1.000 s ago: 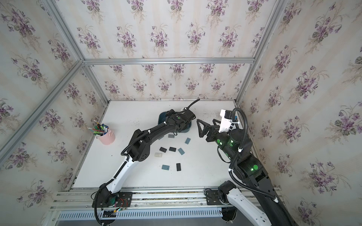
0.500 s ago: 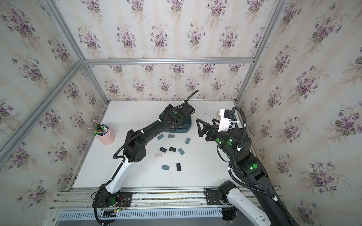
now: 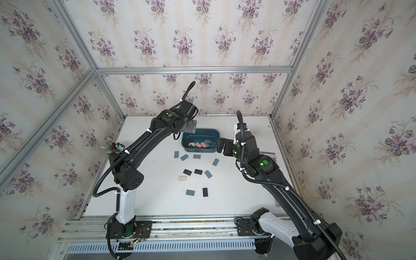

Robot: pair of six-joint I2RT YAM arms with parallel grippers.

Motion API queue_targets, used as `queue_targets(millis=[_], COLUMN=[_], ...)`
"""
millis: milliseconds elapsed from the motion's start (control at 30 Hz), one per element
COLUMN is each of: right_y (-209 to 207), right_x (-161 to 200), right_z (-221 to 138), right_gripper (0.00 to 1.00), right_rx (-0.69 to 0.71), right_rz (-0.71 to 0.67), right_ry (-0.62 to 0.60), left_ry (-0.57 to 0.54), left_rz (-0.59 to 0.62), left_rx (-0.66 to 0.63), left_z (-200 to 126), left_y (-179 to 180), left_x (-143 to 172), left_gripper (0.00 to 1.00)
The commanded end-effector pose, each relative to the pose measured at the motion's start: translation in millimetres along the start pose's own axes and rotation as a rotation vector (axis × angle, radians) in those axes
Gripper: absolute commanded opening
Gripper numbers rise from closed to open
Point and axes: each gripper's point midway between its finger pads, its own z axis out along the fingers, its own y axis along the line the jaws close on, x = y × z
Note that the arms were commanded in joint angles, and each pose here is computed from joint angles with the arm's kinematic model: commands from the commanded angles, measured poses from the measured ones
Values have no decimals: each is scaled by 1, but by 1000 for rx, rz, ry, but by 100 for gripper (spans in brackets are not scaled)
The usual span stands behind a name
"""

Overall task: Put the eraser in the storage box
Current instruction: Adjust the eraser at the center of the board.

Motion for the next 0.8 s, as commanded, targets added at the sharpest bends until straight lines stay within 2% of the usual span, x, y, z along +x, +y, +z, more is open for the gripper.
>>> queue_targets(millis=[0, 300, 567, 767], right_y=[-9, -34, -54, -64], right_x=[30, 93, 118, 135], right_z=[29, 99, 144, 164], right_gripper=[100, 96, 87, 78], right_rx=[27, 106, 221, 273], right_rz=[34, 51, 11, 8], right_ry=[118, 301, 392, 442], left_ry=[114, 249, 277, 292], left_rz=[-89, -92, -109, -124], left_rx=[48, 51, 61, 66], left_z=[-9, -15, -18, -14], left_y=[6, 27, 39, 45], left_x=[31, 88, 109, 116], left_gripper=[99, 99, 99, 99])
